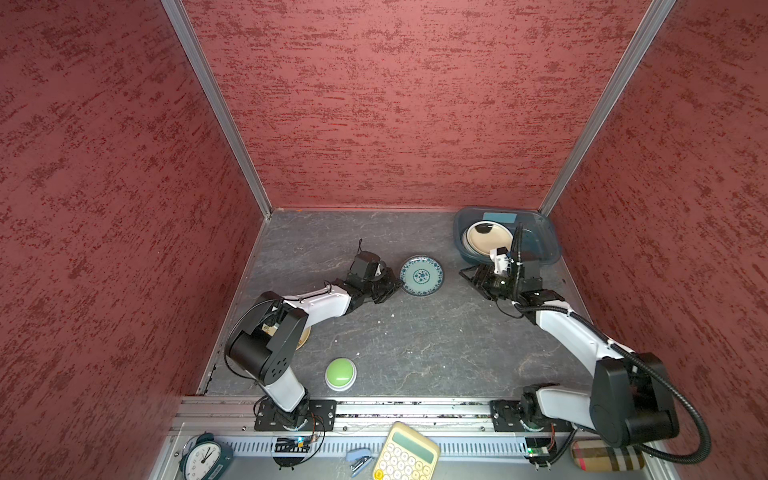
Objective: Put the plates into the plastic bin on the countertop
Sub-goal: 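Tilt the blue-and-white plate up with the left gripper while the right gripper grasps its rim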
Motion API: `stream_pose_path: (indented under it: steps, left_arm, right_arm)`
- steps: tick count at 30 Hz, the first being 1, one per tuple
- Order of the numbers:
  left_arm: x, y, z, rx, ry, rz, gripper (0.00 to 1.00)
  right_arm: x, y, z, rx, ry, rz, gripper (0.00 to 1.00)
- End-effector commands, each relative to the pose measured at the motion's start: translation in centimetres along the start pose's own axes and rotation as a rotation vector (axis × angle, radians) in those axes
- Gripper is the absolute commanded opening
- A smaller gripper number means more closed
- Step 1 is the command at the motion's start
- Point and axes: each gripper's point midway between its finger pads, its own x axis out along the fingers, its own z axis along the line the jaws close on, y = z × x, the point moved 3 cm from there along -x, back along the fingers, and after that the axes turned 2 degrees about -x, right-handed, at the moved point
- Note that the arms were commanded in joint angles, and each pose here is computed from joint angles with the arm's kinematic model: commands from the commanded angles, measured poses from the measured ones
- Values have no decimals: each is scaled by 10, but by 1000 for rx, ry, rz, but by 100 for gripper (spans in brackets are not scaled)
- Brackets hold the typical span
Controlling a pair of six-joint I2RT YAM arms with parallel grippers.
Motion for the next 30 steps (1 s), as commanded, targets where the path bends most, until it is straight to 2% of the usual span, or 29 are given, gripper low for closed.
stream_pose_path:
  steps: [1,15,21,26,30]
  left_arm:
    - [3,6,-22,29,69,20,0]
    - [9,32,-35,69,86,82,0]
    - [12,32,-34,71,84,89,0]
    - [13,29,-31,72,76,87,0]
    - [13,24,-26,62,69,77,0]
  right_arm:
    - [9,-1,-5,-15,32,-26,56]
    - [30,-5,-5,-8,57,-21,40]
    - [40,-3,-10,7,69,9,26]
    - [44,-4,-11,12,73,12,19]
    - [52,-4,-14,32,74,33,8]
